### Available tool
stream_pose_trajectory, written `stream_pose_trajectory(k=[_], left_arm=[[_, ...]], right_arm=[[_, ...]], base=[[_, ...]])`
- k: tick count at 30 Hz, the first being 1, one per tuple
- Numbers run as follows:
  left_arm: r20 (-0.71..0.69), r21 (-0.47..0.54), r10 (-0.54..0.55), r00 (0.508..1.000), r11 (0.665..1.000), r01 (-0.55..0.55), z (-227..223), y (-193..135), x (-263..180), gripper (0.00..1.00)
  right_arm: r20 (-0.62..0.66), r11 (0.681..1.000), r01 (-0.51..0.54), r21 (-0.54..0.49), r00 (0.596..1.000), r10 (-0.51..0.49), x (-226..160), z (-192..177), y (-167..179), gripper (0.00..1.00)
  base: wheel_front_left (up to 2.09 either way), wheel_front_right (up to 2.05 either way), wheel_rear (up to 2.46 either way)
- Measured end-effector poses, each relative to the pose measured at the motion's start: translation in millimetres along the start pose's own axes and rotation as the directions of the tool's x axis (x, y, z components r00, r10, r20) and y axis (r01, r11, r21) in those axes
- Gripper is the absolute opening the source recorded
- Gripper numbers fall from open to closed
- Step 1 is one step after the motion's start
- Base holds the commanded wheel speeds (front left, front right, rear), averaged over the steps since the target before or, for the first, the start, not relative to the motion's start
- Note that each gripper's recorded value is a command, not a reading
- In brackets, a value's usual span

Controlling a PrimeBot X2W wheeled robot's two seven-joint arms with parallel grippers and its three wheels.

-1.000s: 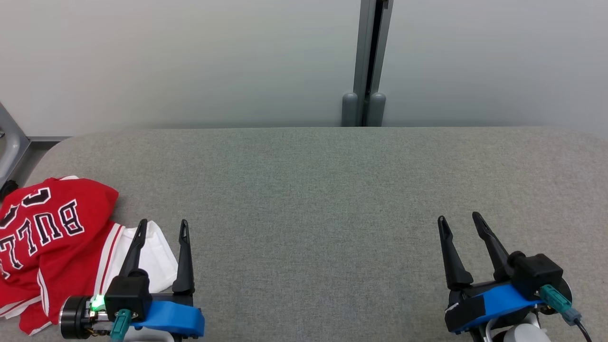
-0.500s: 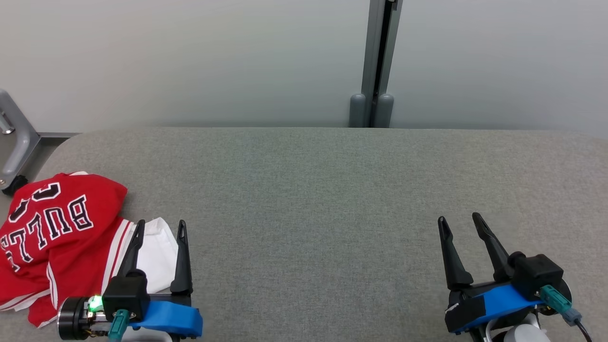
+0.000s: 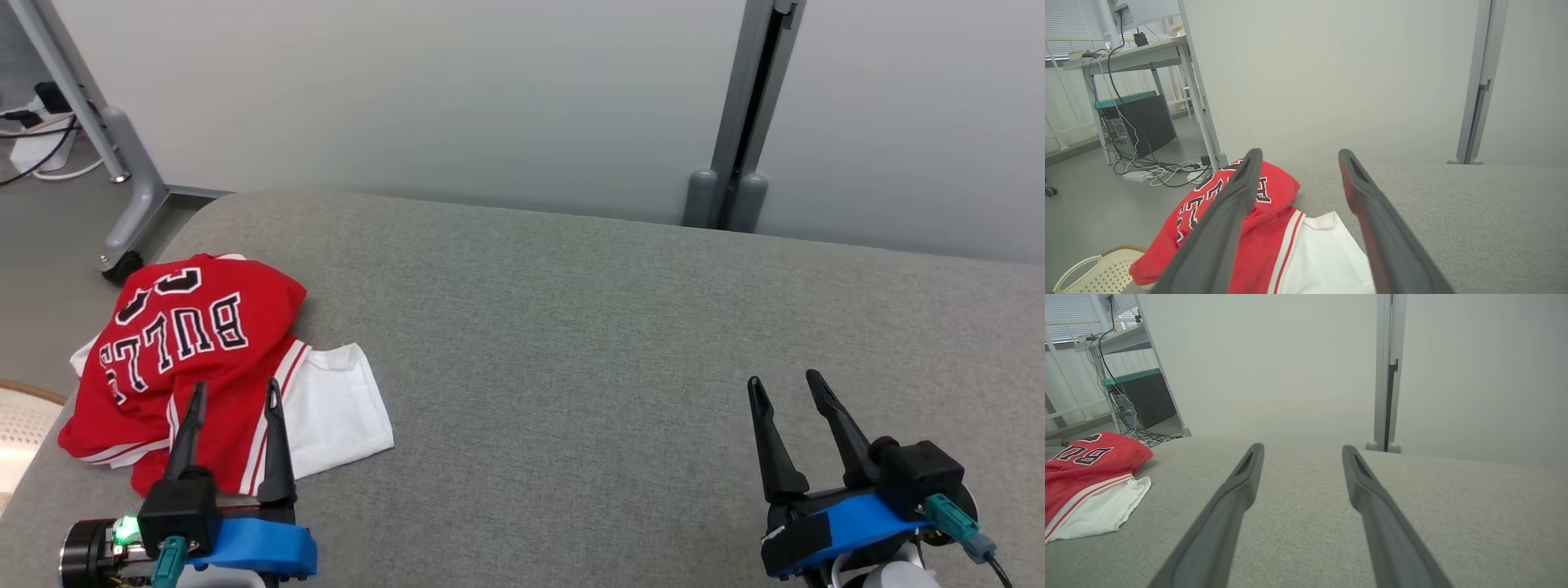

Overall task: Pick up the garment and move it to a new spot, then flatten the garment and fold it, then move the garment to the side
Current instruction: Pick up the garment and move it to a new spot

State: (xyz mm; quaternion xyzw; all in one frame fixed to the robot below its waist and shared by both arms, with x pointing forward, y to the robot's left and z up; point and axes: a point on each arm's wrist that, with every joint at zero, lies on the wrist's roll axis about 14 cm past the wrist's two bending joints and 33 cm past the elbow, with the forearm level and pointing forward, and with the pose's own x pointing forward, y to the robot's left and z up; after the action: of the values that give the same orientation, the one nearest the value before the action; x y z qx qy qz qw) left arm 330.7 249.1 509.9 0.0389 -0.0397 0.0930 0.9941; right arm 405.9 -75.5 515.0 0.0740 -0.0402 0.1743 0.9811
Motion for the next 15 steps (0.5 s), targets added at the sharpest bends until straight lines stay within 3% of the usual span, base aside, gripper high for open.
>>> stream_pose_trajectory(k=[15], left_arm=[[-0.024,0.026,0.222,0.975,0.975,-0.221,-4,73,-45,1.00]], right_arm=[[-0.045,0.982,-0.184,0.029,0.982,0.185,27,-20,62,1.00]], base=[[0.00,0.00,0.00]])
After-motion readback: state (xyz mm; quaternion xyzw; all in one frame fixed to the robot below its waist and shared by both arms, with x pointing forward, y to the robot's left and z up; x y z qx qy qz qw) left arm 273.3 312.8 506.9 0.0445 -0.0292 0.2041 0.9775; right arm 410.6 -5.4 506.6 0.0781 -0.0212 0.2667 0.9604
